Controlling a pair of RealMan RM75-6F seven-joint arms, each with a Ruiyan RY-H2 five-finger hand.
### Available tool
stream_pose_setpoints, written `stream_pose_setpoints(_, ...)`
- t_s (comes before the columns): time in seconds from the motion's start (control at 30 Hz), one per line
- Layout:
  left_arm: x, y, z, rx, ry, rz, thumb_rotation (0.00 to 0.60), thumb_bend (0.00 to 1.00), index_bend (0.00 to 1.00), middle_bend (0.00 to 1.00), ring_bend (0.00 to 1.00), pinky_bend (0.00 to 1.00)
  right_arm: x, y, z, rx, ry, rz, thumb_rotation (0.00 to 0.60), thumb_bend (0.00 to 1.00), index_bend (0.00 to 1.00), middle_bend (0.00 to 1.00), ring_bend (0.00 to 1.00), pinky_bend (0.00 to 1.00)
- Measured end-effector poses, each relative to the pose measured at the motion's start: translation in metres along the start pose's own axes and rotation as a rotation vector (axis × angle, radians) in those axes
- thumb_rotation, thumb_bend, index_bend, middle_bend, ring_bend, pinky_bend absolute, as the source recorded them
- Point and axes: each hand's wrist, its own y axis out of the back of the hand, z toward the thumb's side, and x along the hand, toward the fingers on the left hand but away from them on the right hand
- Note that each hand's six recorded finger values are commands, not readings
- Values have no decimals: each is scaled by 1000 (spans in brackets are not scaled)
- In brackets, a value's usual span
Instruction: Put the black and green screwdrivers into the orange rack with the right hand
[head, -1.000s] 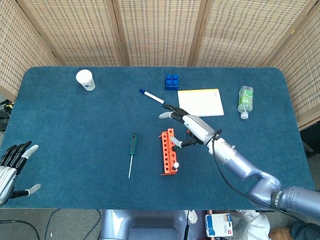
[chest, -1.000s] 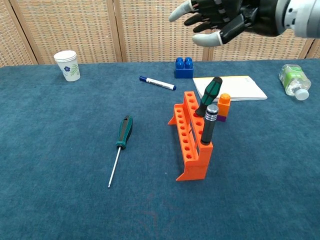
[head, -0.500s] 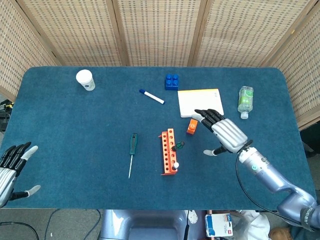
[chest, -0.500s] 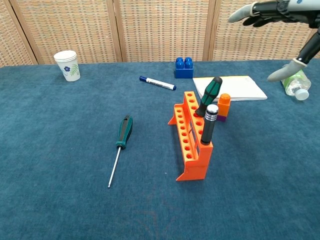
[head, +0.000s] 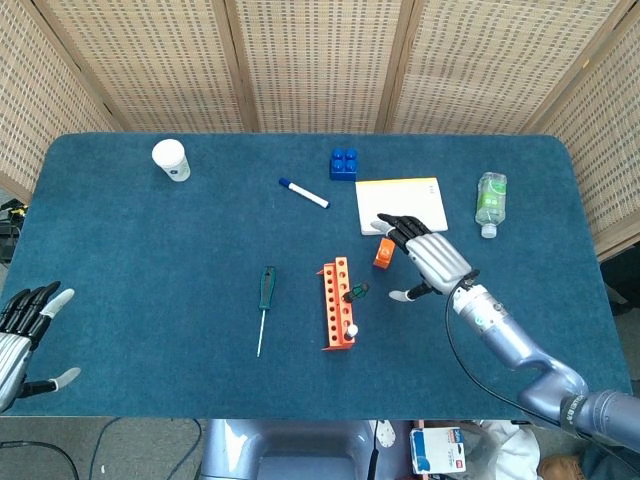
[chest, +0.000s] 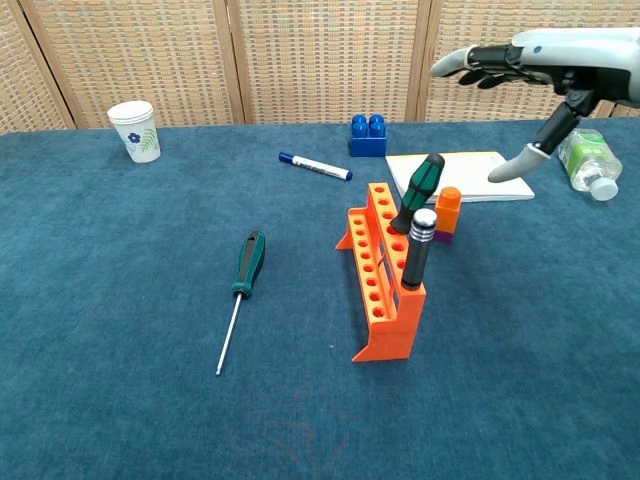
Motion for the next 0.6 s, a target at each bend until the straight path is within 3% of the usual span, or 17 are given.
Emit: stream_pose_setpoints(0.6,1,1,-1,-7,2,-4,600,0,0,0,0,0,-23,-5,25,-28,14,2,600,0,0,0,0,0)
